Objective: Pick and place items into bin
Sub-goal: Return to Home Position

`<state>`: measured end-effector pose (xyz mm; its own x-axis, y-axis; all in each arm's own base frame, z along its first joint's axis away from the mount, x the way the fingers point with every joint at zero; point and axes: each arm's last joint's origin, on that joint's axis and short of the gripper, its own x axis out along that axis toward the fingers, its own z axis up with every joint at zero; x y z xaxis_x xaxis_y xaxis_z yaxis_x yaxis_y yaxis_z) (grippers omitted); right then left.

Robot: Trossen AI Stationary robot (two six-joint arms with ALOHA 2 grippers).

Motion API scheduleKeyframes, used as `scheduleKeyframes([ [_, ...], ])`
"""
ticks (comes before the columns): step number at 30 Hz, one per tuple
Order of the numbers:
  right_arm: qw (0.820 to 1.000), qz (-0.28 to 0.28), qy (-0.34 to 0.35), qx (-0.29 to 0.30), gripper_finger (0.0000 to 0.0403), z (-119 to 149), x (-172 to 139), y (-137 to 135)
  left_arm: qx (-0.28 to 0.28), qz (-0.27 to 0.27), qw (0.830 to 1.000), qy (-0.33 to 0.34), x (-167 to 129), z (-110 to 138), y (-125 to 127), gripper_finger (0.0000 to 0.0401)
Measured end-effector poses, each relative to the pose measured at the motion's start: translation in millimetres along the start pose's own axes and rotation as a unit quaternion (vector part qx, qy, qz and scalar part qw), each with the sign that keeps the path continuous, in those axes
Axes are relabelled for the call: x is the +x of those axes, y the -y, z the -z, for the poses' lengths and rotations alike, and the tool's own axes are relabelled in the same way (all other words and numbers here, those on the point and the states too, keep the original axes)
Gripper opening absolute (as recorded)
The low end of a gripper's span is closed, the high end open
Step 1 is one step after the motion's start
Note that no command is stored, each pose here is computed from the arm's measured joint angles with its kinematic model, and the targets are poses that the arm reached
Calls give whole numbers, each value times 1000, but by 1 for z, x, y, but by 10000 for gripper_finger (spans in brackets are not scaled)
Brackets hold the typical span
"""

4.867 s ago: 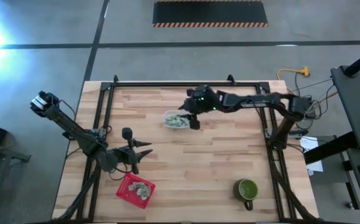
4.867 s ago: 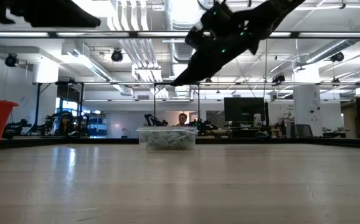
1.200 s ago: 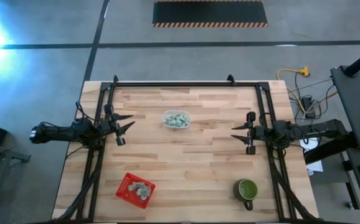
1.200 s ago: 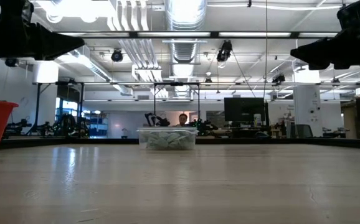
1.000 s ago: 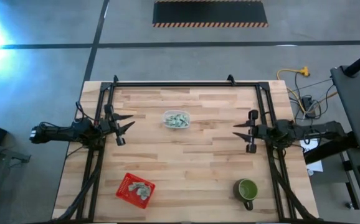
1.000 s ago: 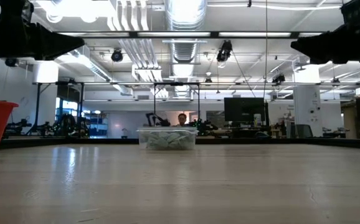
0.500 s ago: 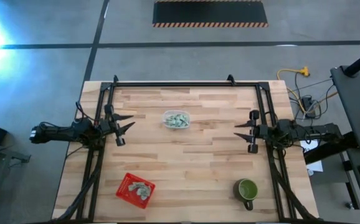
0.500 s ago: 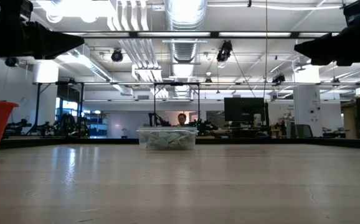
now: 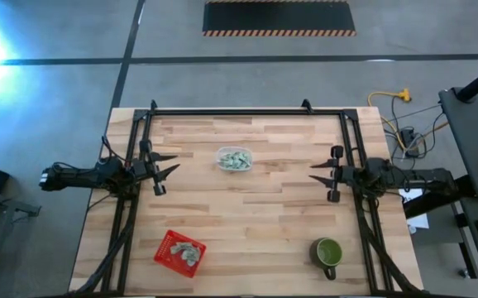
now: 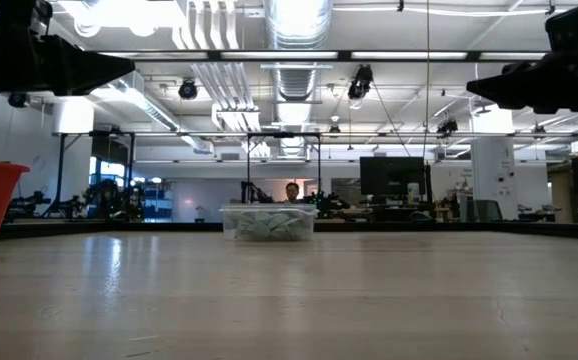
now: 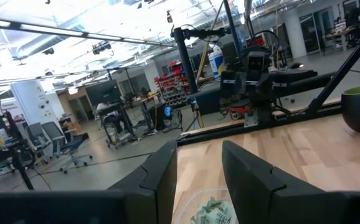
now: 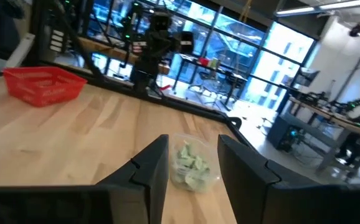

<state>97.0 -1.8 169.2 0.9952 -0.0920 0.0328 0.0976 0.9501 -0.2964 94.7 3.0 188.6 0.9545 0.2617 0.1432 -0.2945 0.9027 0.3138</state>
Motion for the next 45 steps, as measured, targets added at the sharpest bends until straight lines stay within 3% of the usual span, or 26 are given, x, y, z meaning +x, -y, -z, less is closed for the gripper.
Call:
scheduleKeyframes([
  [18,1000,-13,-10,12,119,3,1,2,-12,-8,1000,-8,0,1,0,111],
  [24,999,-18,-27,18,123,6,3,1,-21,13,998,-63,0,15,5,111],
  [32,999,-18,-26,18,122,6,3,2,17,100,994,-28,0,18,12,111],
  [45,999,-18,-26,19,120,6,3,2,21,109,993,-44,1,21,14,111],
])
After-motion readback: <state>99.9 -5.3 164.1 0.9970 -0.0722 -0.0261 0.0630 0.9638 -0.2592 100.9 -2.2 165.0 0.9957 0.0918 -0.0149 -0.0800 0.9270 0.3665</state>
